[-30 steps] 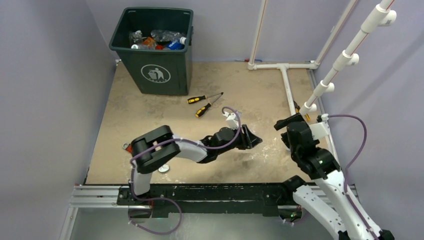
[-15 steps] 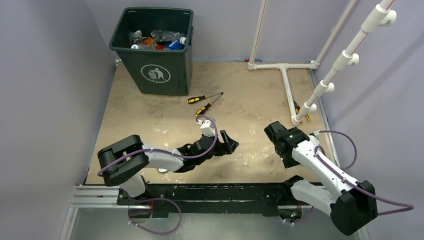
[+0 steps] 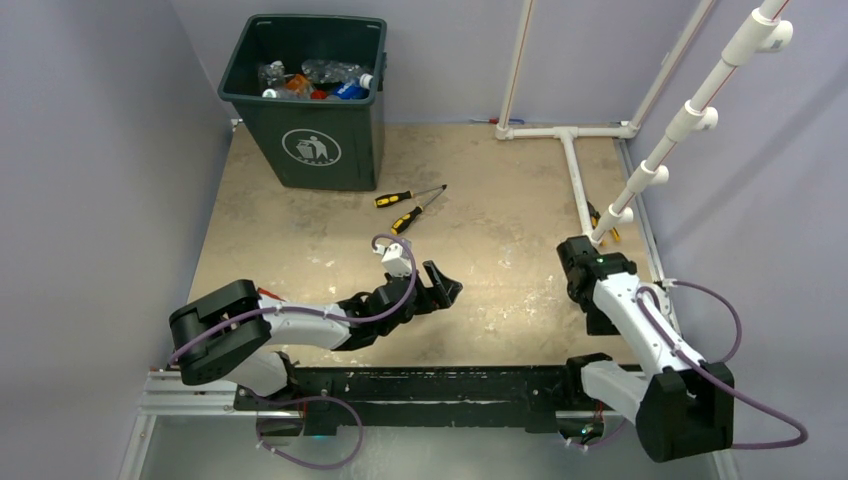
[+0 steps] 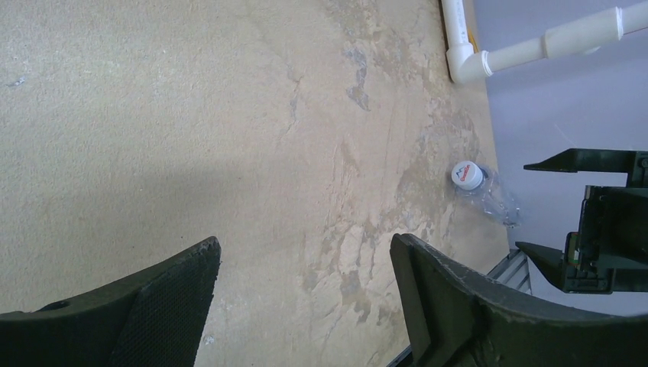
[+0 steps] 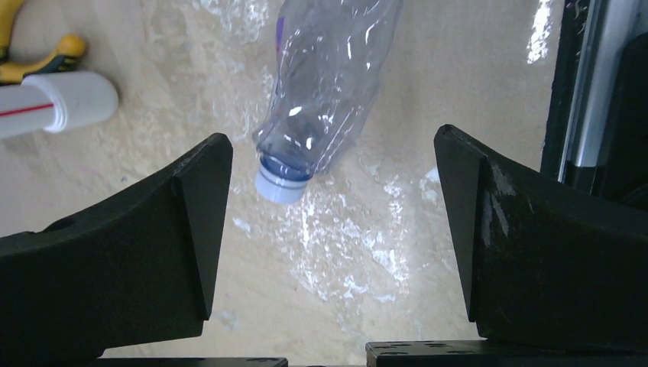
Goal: Put the plastic bottles in the bin
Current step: Pick up the plastic bottle at the center of the board.
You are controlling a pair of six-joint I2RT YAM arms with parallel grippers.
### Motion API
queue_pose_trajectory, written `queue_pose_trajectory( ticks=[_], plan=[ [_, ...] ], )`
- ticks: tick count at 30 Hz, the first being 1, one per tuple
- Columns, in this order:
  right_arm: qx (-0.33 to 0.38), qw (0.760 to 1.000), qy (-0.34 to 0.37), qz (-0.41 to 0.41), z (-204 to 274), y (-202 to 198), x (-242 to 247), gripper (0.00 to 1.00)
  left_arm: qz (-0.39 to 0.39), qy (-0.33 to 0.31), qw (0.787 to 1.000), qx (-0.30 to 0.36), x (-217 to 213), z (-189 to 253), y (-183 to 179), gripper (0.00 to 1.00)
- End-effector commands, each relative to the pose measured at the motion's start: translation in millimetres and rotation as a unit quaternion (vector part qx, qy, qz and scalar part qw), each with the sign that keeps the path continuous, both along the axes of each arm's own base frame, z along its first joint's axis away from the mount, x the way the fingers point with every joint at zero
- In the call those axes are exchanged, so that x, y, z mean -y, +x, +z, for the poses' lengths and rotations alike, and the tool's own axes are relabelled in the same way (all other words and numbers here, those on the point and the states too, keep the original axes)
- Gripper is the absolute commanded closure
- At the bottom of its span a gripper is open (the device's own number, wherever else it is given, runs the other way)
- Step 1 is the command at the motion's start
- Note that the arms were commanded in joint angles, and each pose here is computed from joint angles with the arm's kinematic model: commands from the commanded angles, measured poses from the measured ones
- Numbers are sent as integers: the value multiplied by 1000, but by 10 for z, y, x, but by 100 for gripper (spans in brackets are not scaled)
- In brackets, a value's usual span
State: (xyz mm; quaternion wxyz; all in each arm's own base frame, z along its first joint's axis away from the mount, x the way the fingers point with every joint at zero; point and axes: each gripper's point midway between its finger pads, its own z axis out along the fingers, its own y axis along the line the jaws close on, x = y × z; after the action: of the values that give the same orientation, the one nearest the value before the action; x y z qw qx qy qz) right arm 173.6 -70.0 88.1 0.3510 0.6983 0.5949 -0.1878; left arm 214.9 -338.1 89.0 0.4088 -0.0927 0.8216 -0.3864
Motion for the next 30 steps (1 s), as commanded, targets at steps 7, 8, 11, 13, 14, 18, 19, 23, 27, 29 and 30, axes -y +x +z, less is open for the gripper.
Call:
queue_pose_trajectory(
  ticks=[7, 8, 11, 13, 14, 18, 19, 23, 27, 29, 30],
  plan=[
    [3, 1000, -29, -2, 32, 271, 365, 1, 2, -24, 1000, 3, 19, 92, -7, 18],
    [-3, 1000, -27, -6, -2, 267, 416, 1, 1, -24, 1000, 2, 25, 88, -9, 18],
    [-4, 1000, -13, 0, -110, 319, 507, 1, -2, -26, 1000, 1, 49, 86, -12, 18],
    [0, 1000, -6, 11, -168, 354, 552, 1, -2, -27, 1000, 0, 60, 94, -11, 19],
    [1, 1000, -3, 15, -201, 365, 578, 1, -3, -29, 1000, 0, 65, 103, -11, 19],
    [-5, 999, 15, 36, -367, 374, 595, 6, -4, -36, 999, 0, 97, 142, -7, 19],
    [-2, 999, 23, 43, -396, 395, 571, 8, -6, -39, 999, -1, 111, 155, -9, 19],
    [3, 997, 46, 69, -513, 428, 469, 17, -11, -48, 999, -4, 153, 173, -20, 21],
    [3, 994, 55, 92, -552, 473, 419, 31, -15, -51, 999, -8, 158, 167, -39, 21],
    [13, 992, 61, 108, -525, 492, 370, 38, -15, -53, 998, -9, 147, 171, -49, 22],
    [18, 991, 63, 117, -511, 498, 346, 42, -15, -56, 998, -9, 143, 186, -51, 22]
  ],
)
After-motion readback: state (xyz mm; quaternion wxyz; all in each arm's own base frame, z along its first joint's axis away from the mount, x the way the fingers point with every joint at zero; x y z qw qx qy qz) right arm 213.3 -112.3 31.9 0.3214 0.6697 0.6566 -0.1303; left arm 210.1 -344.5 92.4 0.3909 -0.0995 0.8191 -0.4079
